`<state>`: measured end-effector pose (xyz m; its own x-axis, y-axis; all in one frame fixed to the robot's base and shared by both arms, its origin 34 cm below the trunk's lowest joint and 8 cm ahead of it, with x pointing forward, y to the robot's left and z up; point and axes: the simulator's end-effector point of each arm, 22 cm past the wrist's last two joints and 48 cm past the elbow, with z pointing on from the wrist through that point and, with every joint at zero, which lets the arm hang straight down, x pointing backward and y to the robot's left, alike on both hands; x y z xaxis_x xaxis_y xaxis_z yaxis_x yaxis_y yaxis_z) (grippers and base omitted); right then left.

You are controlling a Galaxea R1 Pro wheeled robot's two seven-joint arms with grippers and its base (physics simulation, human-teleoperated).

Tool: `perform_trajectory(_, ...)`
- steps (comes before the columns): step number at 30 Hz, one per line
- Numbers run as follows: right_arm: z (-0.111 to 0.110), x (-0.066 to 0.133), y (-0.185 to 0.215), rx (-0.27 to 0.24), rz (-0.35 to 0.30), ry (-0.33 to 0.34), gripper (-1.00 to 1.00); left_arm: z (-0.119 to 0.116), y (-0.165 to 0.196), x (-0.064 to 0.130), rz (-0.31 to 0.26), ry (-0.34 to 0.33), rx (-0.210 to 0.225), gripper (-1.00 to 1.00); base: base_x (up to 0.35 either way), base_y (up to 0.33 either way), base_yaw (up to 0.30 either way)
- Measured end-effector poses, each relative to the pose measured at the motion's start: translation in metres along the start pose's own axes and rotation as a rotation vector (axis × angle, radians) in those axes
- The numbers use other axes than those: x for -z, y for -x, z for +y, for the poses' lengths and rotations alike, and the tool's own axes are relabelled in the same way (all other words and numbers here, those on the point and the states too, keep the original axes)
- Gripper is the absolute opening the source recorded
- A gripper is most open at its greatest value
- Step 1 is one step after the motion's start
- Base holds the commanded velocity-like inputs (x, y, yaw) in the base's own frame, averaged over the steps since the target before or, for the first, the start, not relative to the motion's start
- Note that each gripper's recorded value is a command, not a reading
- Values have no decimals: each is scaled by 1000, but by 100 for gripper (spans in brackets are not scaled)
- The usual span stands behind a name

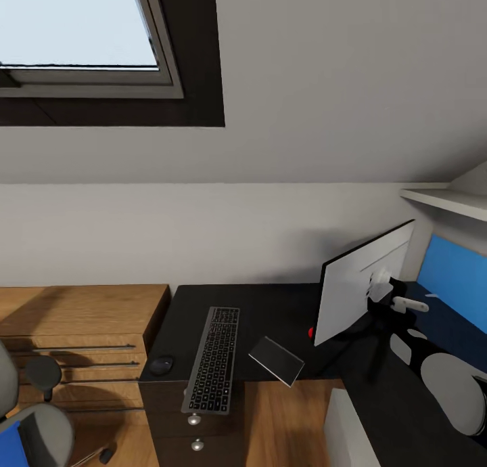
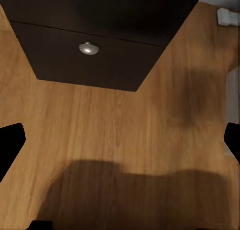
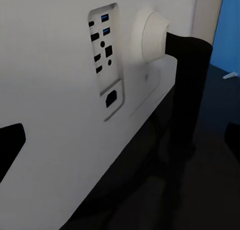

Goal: In the bedroom, organize the workspace by keeping the computer under the desk, ensuring the monitor is on the desk, placing the keyboard on the desk next to the monitor, placing the mouse on the desk next to the keyboard, moving the folder from the swivel chair onto the desk next to the mouse, stacking the notebook on top of the folder with the pen on top of the notebook, and positioning the swivel chair next to the desk.

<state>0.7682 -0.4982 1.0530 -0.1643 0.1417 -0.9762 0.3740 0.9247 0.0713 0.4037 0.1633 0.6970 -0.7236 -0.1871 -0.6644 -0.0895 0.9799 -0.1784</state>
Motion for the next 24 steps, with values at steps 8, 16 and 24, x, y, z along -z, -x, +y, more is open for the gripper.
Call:
perform_trajectory(8,0,0,0,0,0,-1,100,-56,11,0,37,-126,-9,100,0,0,0)
perform_trajectory(16,0,0,0,0,1,0,100,-128,13,25,238,-335,-115,100,0,0,0)
perform_trajectory(24,1,0,-1,-1,1,1,100,-185,22,67,360,-492,-189,100,0,0,0)
